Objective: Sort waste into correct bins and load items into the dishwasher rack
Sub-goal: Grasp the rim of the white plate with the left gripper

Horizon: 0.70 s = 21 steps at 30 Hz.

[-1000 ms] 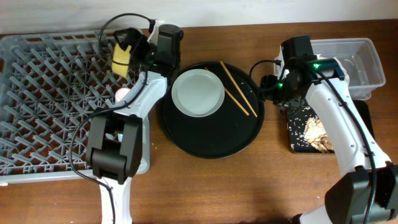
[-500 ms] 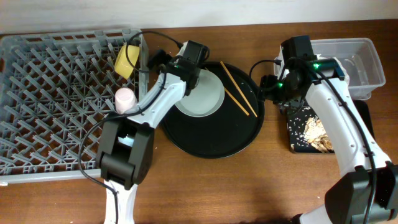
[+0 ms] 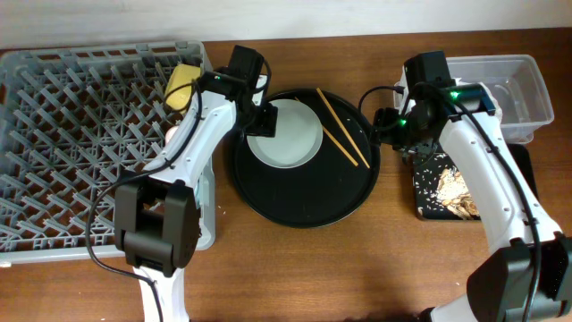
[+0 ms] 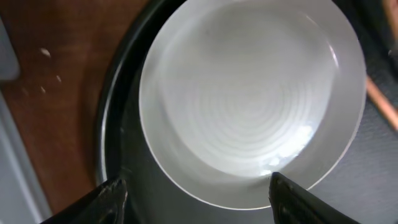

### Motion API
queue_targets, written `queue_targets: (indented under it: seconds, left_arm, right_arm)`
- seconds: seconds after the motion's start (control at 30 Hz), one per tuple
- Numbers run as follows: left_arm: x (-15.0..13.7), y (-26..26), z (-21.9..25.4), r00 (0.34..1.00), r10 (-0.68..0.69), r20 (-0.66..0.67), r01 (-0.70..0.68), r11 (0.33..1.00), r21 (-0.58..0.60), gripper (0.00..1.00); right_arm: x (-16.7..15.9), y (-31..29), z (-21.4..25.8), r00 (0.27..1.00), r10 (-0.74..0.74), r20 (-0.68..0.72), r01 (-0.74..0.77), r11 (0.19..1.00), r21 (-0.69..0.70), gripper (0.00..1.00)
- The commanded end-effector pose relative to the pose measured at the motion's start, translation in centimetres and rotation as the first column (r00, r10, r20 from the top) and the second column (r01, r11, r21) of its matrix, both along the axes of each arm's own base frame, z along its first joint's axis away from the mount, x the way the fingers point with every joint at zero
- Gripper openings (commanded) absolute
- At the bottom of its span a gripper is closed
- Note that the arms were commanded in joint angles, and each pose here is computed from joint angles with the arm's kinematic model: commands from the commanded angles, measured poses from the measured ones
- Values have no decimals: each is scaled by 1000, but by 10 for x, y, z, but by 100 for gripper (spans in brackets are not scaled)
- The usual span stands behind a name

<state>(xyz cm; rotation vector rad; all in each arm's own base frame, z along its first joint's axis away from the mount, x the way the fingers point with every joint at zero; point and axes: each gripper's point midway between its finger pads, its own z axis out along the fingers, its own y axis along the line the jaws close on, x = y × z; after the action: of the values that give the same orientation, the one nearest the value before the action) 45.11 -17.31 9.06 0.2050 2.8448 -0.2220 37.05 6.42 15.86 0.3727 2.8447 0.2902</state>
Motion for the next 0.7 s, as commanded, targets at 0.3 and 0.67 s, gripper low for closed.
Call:
queue_targets:
  seconds: [0.3,0.67]
  left_arm:
    - [7,17,-24,955,296,-11,-296,955,12,49]
    - [0,30,-44,910,415,-16,-414,909,47,41]
  right_arm:
    - [-1,-3,-5,1000,-5,-14,5,1000,-13,72]
    - [-5,-3,-6,1000,-5,-29,4,1000,-15,72]
